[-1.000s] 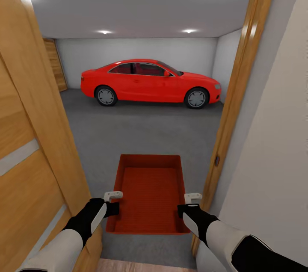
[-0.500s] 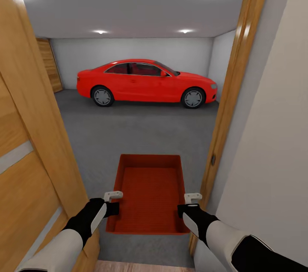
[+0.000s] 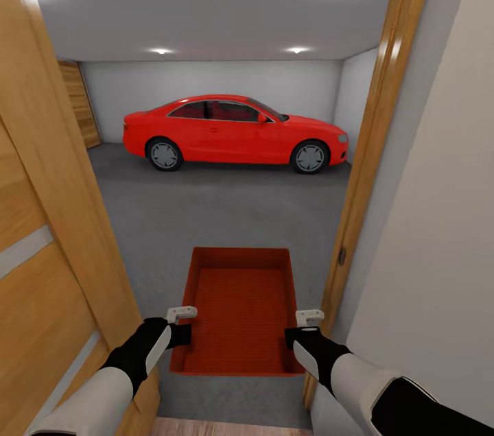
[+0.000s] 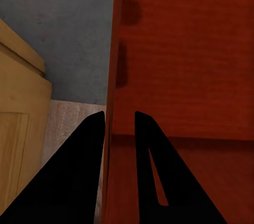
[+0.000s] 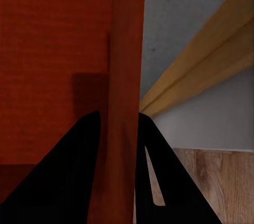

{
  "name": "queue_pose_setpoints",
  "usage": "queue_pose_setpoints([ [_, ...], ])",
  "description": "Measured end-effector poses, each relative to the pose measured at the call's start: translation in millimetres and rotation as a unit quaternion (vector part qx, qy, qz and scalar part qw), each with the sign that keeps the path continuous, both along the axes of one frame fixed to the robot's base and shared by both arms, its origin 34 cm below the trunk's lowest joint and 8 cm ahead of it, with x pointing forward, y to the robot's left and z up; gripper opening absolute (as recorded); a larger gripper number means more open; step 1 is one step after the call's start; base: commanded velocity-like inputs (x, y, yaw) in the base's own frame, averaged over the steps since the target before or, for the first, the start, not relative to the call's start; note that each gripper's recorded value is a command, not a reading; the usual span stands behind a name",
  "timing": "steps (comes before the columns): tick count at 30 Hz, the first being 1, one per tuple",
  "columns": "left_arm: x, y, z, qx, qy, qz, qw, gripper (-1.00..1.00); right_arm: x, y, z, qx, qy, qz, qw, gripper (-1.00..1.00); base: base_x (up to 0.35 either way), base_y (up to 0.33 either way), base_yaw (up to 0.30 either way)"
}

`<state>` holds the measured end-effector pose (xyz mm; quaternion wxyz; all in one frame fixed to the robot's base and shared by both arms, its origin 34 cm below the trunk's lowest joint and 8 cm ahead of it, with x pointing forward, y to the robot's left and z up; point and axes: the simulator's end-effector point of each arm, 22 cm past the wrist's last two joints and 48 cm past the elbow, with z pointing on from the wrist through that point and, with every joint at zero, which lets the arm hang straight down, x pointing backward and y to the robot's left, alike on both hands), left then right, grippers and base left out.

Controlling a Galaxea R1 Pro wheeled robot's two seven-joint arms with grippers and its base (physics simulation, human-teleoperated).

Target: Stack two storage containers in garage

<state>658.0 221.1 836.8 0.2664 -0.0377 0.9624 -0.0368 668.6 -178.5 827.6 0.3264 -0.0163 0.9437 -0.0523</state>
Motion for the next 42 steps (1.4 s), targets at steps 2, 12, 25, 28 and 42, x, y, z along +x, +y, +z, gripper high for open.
queue_pose_setpoints([
  [2, -0.1, 0.0, -0.1, 0.0, 0.0, 0.0, 1.0, -1.0, 0.0, 0.0, 0.0, 0.0, 0.0, 0.0, 1.0, -1.0, 0.0, 0.0, 0.0],
  [12, 0.1, 0.0, 0.2, 0.0, 0.0, 0.0, 1.0, -1.0, 0.1, 0.0, 0.2, 0.0, 0.0, 0.0, 1.0, -1.0, 0.052, 0.06, 0.0],
  [25, -0.2, 0.0, 0.2, 0.0, 0.0, 0.0, 1.0, -1.0, -0.3, 0.0, 0.1, 0.0, 0.0, 0.0, 1.0, -1.0, 0.068, 0.107, 0.0],
  [28, -0.2, 0.0, 0.1, 0.0, 0.0, 0.0, 1.0, -1.0, -0.2, 0.0, 0.1, 0.0, 0.0, 0.0, 1.0, -1.0, 0.114, 0.153, 0.0],
  [42, 0.1, 0.2, 0.1, 0.0, 0.0, 0.0, 1.0, -1.0, 0.1, 0.2, 0.2, 0.0, 0.0, 0.0, 1.0, -1.0, 0.022, 0.019, -0.129],
])
